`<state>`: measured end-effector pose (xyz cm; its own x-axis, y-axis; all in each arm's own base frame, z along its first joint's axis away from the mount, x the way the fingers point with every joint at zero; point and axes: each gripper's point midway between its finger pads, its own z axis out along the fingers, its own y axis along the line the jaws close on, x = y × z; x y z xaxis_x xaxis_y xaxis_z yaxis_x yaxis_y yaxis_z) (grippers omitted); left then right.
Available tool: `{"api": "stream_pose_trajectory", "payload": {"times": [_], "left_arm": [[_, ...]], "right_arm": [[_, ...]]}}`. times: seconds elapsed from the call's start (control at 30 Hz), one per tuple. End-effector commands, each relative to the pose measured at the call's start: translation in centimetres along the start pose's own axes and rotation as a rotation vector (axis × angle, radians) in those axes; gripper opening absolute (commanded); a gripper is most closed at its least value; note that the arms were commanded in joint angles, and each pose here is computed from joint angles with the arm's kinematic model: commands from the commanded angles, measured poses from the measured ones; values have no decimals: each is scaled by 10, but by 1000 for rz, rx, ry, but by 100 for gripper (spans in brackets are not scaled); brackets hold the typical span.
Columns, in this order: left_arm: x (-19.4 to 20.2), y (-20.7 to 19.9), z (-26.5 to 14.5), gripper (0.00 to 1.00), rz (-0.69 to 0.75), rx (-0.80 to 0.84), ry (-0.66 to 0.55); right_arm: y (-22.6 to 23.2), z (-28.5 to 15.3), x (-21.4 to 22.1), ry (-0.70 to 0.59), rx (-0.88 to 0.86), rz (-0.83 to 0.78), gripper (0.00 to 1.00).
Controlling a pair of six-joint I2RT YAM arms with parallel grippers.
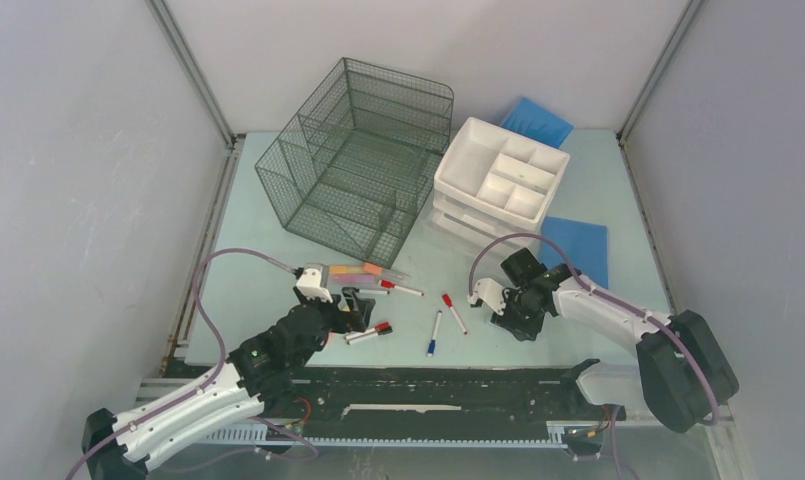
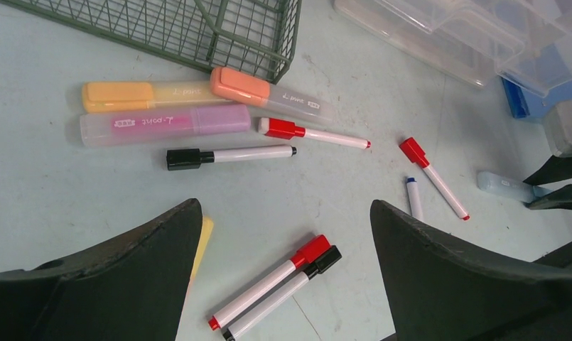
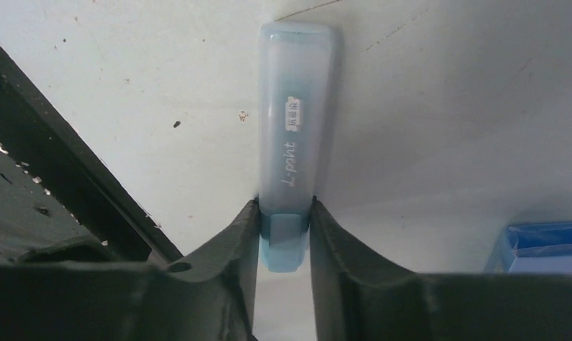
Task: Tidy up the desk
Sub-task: Pick up the stationery from the center of the board.
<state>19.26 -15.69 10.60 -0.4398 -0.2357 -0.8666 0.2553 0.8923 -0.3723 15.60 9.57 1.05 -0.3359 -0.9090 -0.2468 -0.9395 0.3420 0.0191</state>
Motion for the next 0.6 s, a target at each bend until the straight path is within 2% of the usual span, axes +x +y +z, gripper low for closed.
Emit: {"api": "stream_pose_trajectory", "payload": {"times": [0.0, 0.07, 0.3, 0.57], "left_arm": [[-1, -3, 1, 96, -43, 14, -15], [1, -3, 1, 96, -47, 14, -5], [11, -2, 0, 96, -44, -4, 64], [17, -3, 0, 96, 20, -54, 175]], "right_arm": [[5, -2, -5, -19, -22, -3, 27], [4, -5, -8, -31, -16, -5, 17], [7, -21, -17, -63, -31, -41, 2], [12, -34, -21, -90, -53, -80, 0]]}}
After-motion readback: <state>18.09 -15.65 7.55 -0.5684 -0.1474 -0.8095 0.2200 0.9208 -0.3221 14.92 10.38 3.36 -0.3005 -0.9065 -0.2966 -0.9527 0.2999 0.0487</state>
